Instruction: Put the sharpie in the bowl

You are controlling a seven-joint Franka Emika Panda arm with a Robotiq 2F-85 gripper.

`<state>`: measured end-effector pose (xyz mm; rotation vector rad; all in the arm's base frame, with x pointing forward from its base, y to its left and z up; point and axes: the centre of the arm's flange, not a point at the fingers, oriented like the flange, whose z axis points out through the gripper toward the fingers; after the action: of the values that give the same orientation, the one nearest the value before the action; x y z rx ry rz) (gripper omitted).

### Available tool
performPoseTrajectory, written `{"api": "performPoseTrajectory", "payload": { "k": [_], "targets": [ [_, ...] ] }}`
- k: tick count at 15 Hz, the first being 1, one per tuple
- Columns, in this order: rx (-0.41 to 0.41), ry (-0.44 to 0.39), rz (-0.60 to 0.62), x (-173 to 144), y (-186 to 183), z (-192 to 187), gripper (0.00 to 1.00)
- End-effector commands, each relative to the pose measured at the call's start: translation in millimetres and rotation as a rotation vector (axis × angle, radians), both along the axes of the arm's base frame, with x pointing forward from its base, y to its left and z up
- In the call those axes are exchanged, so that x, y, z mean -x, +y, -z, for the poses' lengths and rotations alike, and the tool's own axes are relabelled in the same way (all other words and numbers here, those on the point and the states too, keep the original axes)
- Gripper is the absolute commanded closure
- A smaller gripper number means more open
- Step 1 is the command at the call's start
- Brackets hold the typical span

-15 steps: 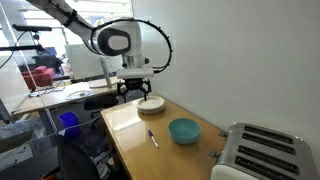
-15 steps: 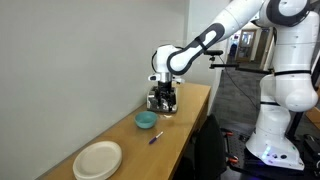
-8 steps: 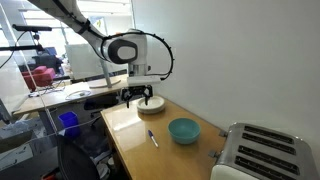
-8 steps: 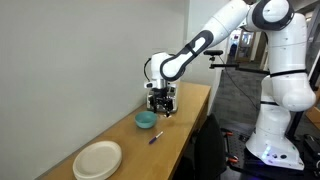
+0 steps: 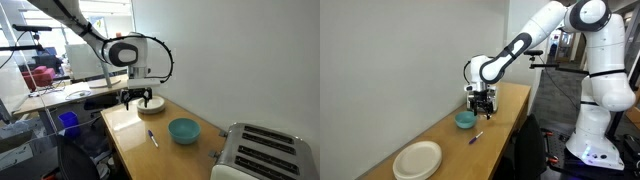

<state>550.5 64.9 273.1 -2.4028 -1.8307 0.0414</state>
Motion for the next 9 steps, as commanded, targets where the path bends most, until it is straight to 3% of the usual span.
{"api": "performPoseTrajectory", "payload": {
  "k": [1,9],
  "targets": [
    [0.020,-0.013,-0.019,-7.4,9.3,30.9,0.00],
    [0.059,-0.079,-0.019,-27.5,22.6,124.4,0.00]
  ]
}}
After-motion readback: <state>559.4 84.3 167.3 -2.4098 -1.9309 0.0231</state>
